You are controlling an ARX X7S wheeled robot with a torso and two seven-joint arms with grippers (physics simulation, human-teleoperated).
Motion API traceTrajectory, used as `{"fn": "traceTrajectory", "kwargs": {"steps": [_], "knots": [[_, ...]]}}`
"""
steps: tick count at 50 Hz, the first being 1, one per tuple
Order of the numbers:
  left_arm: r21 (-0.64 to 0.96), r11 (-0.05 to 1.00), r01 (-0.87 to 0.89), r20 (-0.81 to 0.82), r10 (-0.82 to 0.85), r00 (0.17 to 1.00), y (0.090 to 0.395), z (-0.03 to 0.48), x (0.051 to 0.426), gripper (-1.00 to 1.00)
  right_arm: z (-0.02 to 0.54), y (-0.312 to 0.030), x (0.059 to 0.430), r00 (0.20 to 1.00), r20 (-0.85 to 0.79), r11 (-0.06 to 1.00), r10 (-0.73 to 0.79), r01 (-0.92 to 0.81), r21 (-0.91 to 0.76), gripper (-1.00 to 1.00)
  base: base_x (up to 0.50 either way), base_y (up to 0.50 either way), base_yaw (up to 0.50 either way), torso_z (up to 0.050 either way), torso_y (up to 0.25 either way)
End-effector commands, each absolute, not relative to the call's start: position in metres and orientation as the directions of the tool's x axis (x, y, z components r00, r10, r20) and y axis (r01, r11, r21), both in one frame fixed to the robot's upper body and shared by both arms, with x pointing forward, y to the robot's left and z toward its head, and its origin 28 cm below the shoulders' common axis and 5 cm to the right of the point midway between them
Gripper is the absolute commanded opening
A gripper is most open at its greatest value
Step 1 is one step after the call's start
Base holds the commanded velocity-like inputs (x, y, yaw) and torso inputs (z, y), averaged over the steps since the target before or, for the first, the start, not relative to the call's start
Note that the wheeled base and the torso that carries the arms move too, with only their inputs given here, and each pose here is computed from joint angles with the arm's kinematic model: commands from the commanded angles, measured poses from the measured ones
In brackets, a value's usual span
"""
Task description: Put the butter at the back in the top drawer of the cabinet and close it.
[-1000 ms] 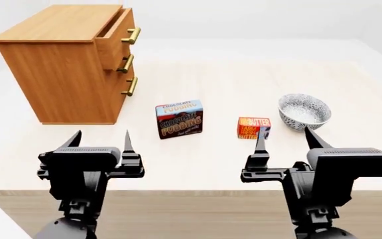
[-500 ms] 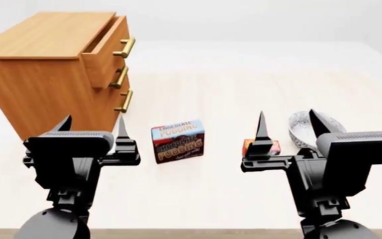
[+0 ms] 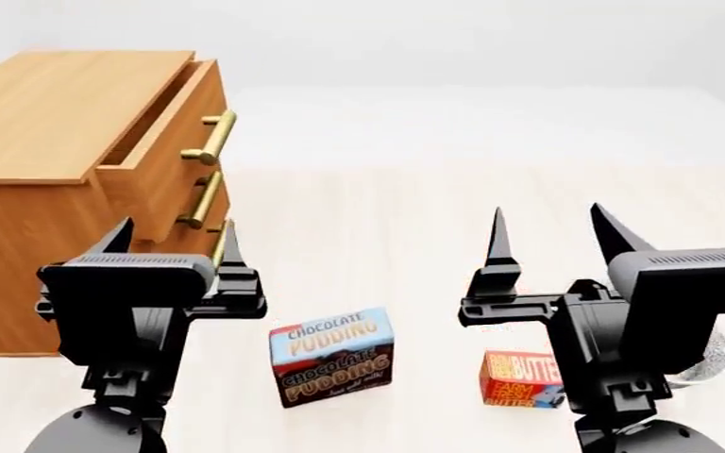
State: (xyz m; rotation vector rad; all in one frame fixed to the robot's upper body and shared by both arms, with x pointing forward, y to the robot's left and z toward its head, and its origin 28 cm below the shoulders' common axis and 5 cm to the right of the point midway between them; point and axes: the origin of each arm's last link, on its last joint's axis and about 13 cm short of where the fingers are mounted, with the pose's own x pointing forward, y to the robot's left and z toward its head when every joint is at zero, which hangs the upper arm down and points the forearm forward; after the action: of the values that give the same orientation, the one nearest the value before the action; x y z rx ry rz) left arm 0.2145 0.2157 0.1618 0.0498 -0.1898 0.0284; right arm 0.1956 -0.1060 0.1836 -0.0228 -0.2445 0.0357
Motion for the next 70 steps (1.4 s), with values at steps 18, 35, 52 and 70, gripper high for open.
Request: {"fn": "traceTrajectory", "kwargs": {"steps": [18,35,52,70], "knots": [[0.049,0.998,-0.026,0.192,0.016,0.981,0.215,0.163,0.209,1.0,0.185,-0.106,0.191,0.961,0.274,0.999,0.038,-0.035,-0.014,1.0,0.12,0.0,0.0,0.0,0.0],[0.06,0.998,-0.004,0.195,-0.008,0.981,0.214,0.167,0.197,1.0,0.185,-0.107,0.187,0.957,0.286,0.999,0.038,-0.036,-0.01,1.0,0.11,0.0,0.0,0.0,0.001],[0.071,0.995,-0.067,0.227,0.05,0.973,0.224,0.214,0.189,1.0,0.188,-0.109,0.182,0.958,0.284,0.999,0.035,-0.035,-0.005,1.0,0.0,0.0,0.0,0.0,0.0],[0.121,0.992,-0.034,0.036,0.029,0.999,0.234,0.318,0.226,1.0,0.191,-0.111,0.181,0.963,0.268,0.999,0.042,-0.042,-0.007,1.0,0.0,0.0,0.0,0.0,0.0]]}}
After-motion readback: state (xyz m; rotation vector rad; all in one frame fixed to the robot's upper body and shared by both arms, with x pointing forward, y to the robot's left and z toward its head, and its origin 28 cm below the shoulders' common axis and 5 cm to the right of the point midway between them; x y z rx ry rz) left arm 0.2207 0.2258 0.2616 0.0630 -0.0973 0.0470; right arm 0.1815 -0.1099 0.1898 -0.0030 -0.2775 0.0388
